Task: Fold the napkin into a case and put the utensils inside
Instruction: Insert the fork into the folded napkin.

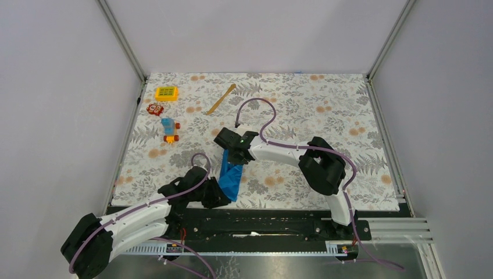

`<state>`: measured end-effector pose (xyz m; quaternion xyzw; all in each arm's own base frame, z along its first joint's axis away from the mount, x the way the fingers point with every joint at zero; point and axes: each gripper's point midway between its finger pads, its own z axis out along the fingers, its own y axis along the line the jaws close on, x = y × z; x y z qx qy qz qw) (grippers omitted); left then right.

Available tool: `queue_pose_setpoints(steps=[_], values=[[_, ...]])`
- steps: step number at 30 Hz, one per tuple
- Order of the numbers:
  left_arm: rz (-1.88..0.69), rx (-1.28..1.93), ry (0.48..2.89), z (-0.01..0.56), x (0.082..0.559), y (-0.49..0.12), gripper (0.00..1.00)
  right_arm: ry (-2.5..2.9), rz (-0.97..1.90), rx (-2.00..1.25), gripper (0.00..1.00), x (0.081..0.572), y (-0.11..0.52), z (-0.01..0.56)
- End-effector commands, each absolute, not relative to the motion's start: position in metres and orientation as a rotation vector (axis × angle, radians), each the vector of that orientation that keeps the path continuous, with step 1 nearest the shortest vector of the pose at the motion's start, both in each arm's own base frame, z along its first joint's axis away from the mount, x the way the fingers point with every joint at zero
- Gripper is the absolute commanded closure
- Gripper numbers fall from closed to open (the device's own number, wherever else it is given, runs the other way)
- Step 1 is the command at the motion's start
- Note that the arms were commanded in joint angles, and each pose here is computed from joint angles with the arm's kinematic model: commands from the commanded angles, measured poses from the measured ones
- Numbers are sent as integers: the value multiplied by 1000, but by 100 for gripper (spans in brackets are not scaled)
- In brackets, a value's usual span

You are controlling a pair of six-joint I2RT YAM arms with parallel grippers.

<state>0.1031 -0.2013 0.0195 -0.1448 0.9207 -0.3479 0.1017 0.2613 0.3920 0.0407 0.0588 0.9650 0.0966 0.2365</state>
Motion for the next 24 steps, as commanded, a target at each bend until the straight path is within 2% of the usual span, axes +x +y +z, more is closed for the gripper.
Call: queue_pose_setpoints(steps=[1,7,13,17,19,21,24], values=[[-998,-428,2667,27,114,-200,72,2622,267,170,83,257,387,60],[-1010,-400,2653,38,114,-200,69,2561,251,135,74,266,383,77],[-1091,-355,2613,66,113,-206,59,2464,276,41,60,277,380,123],[-1220,-243,2485,119,120,-219,51,2330,239,-112,31,291,356,164],[-1212,-182,2385,148,133,-220,45,2299,270,-344,24,287,343,158],[-1127,-126,2309,169,152,-218,37,2278,317,-432,13,283,329,157],[-865,-44,2244,187,194,-207,25,2278,381,-494,6,275,305,149]])
